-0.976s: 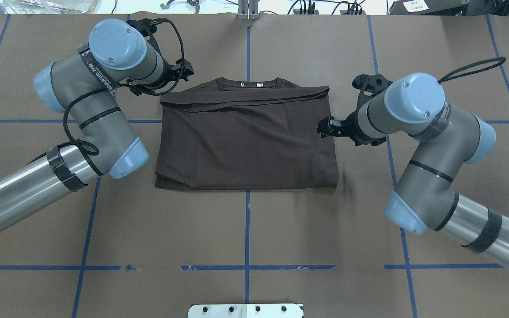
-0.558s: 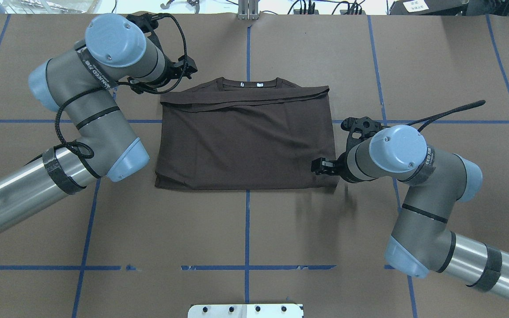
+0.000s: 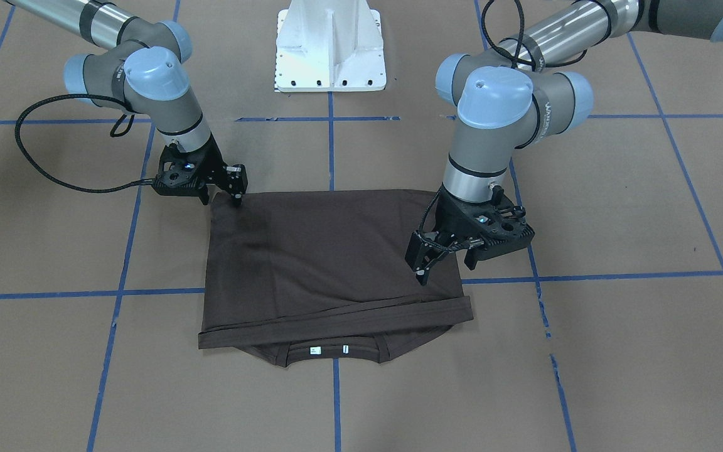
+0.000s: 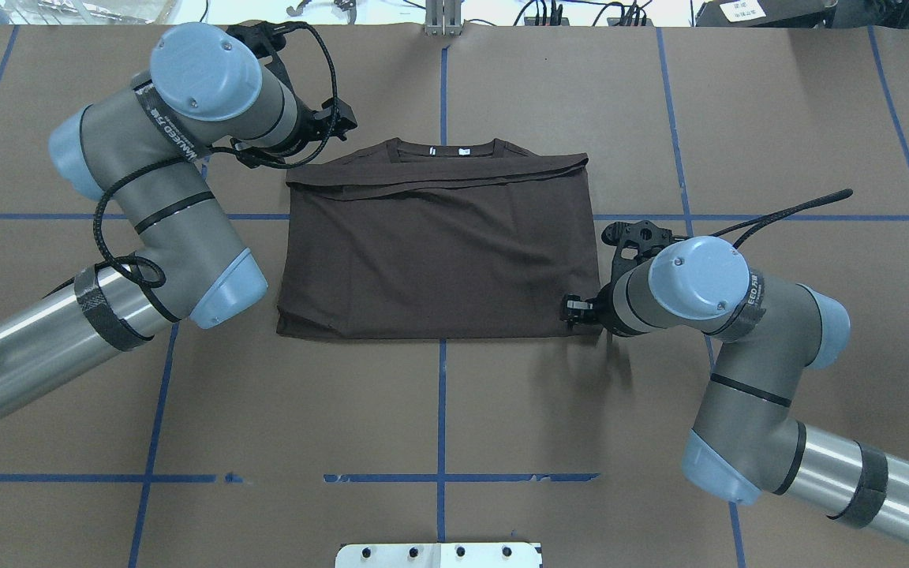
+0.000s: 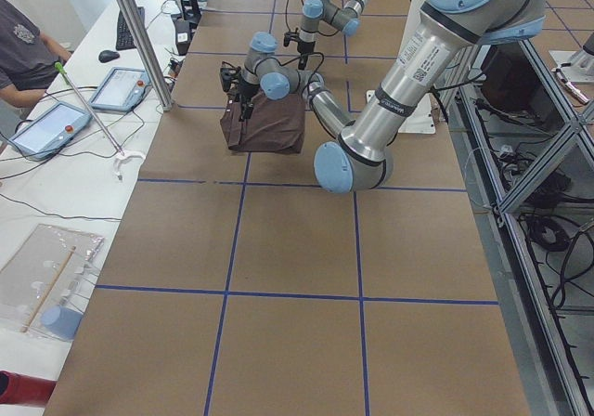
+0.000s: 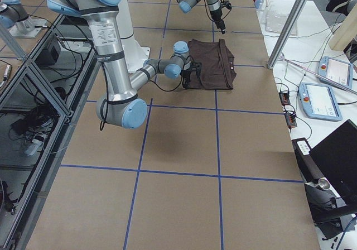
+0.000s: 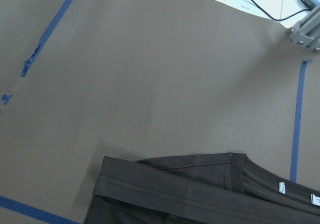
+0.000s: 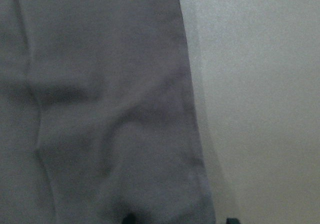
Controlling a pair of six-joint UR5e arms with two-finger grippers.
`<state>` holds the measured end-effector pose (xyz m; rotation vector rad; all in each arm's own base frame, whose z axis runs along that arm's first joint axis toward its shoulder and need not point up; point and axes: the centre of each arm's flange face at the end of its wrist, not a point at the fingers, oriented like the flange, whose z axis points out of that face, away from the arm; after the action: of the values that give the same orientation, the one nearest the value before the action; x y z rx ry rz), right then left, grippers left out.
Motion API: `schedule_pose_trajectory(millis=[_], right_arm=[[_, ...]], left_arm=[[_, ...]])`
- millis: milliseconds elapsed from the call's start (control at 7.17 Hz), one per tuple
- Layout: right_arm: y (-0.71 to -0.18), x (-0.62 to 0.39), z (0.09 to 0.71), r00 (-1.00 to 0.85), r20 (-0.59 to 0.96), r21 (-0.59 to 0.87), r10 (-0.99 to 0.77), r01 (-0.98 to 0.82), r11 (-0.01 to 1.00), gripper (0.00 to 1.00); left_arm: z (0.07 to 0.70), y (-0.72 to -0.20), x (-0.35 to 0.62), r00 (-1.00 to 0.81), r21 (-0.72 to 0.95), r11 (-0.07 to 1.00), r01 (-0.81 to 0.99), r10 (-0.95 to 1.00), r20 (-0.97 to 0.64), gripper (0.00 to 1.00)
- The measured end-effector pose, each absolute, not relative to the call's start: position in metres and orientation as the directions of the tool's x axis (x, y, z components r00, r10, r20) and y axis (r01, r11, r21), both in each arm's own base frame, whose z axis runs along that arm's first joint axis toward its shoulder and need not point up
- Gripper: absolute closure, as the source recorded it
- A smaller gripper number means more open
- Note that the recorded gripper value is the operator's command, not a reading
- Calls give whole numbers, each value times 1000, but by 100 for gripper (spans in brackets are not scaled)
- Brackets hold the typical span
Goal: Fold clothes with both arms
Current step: 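Move the right gripper to the folded shirt's side edge nearest it and grasp, then drag the shirt toward the robot with the right gripper while the left arm lowers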
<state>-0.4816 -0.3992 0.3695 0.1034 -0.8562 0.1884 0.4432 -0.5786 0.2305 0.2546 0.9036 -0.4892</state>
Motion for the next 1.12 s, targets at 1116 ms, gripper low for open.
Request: schedule_pose_trajectory(millis=[1116], right_arm=[[-304,-437,382,635,771,-10,51,-68,998,100]], left_arm=[[212,-565,443,499,17,869,495,-268,-824,0]])
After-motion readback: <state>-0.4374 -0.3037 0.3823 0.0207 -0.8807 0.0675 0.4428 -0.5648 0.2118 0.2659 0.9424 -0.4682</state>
